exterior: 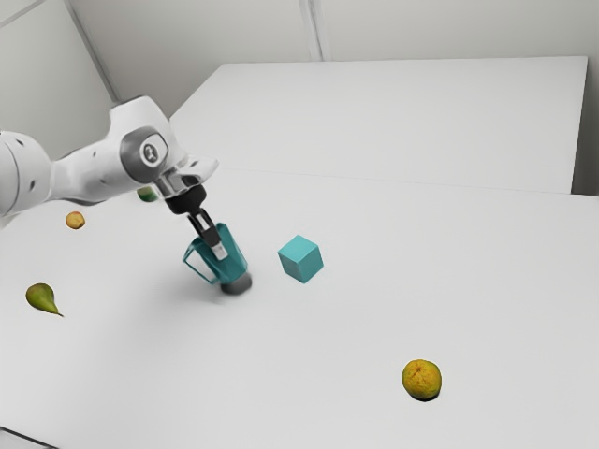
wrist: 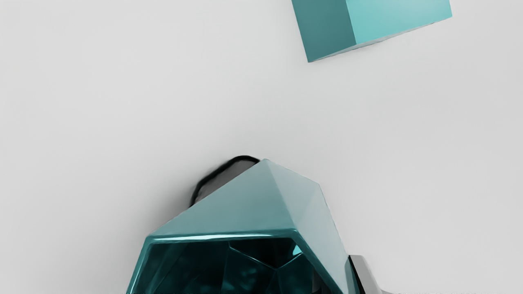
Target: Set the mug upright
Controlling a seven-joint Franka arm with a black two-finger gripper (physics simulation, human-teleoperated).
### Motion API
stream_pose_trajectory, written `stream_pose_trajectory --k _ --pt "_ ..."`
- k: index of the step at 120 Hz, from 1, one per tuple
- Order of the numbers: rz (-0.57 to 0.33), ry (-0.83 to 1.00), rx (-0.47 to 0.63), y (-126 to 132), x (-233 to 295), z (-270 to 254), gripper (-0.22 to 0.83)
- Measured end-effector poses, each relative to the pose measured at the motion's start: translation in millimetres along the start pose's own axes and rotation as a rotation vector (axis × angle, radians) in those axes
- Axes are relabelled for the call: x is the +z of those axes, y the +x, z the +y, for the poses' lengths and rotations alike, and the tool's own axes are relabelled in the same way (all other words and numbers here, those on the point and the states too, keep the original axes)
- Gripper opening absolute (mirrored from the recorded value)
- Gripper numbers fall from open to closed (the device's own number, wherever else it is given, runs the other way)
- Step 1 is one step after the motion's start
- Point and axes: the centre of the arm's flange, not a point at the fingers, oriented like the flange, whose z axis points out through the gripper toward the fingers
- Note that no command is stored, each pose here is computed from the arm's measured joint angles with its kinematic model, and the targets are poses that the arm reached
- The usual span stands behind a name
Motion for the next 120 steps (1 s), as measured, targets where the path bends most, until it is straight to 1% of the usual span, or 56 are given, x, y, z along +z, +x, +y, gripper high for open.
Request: stream_pose_trajectory --k 19,38,51,94,100,120 --pt "-0.072 0.108 -0.027 9 8 18 -0.16" --pt "-0.105 0.196 -0.073 14 16 35 -0.16" --pt "-0.111 0.234 -0.116 14 23 43 -0.16" --pt "-0.07 0.276 -0.266 15 37 44 -0.16" --pt "-0.065 0.278 -0.283 16 37 44 -0.14" --pt "-0.053 0.275 -0.319 20 38 49 0.08"
